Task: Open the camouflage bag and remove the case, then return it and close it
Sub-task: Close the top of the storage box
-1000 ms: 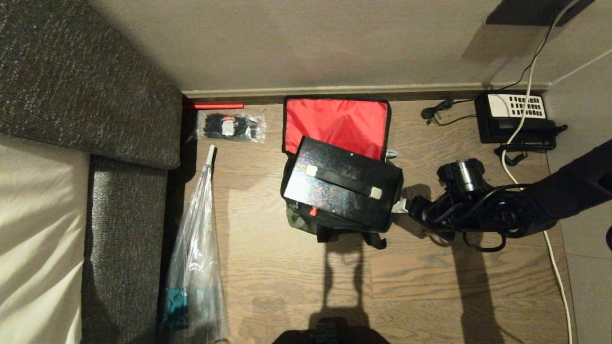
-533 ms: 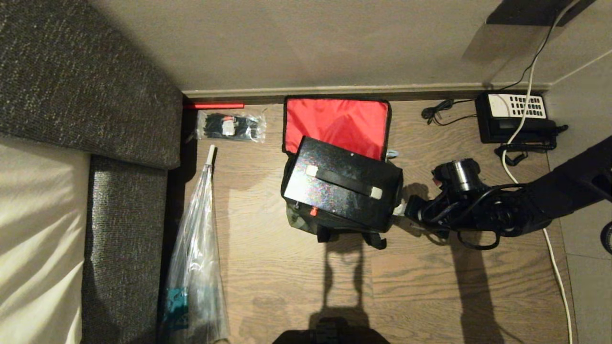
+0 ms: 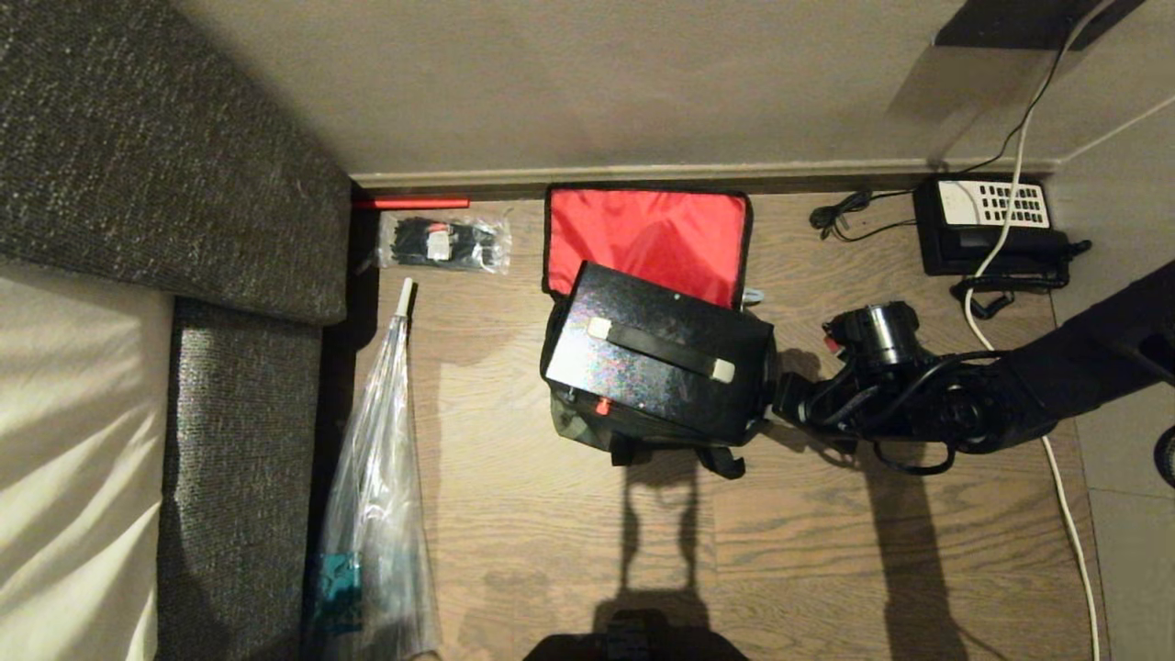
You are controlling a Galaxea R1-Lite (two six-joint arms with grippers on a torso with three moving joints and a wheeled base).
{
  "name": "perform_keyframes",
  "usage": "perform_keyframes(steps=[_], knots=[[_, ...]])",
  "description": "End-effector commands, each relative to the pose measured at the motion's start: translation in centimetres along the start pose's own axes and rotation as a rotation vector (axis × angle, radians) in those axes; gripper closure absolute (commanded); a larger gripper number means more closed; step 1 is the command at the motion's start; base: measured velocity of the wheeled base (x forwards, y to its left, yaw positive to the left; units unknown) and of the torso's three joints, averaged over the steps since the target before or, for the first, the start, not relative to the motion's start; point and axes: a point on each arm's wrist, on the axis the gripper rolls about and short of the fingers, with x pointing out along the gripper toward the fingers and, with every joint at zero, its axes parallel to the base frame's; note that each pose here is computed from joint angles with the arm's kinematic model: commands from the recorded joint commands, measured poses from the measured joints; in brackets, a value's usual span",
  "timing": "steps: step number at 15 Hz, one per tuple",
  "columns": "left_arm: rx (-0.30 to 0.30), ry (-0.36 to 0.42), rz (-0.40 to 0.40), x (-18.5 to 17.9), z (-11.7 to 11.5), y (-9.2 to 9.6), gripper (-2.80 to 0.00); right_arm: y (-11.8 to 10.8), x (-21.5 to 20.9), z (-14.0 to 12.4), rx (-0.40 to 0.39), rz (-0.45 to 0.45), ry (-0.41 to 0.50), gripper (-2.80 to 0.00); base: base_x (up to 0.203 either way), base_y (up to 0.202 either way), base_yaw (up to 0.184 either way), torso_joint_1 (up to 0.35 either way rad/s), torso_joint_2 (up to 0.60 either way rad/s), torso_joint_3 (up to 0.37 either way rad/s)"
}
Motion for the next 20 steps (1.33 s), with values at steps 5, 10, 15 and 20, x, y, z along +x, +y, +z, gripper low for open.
perform_keyframes(steps=[5, 10, 15, 20], knots=[[0.0, -0.002, 0.001, 0.0, 0.0, 0.0, 0.0, 2.0, -4.7, 1.9, -0.049, 0.071, -0.105, 0.0, 0.0, 0.0, 0.0, 0.0, 0.0, 0.0], [0.0, -0.002, 0.001, 0.0, 0.0, 0.0, 0.0, 2.4, -7.9, 1.5, -0.092, 0.096, -0.13, 0.0, 0.0, 0.0, 0.0, 0.0, 0.0, 0.0], [0.0, -0.002, 0.001, 0.0, 0.0, 0.0, 0.0, 2.1, -7.8, 1.0, -0.093, 0.075, -0.095, 0.0, 0.0, 0.0, 0.0, 0.0, 0.0, 0.0], [0.0, -0.002, 0.001, 0.0, 0.0, 0.0, 0.0, 2.5, -7.7, 0.7, -0.235, 0.07, -0.09, 0.0, 0.0, 0.0, 0.0, 0.0, 0.0, 0.0]])
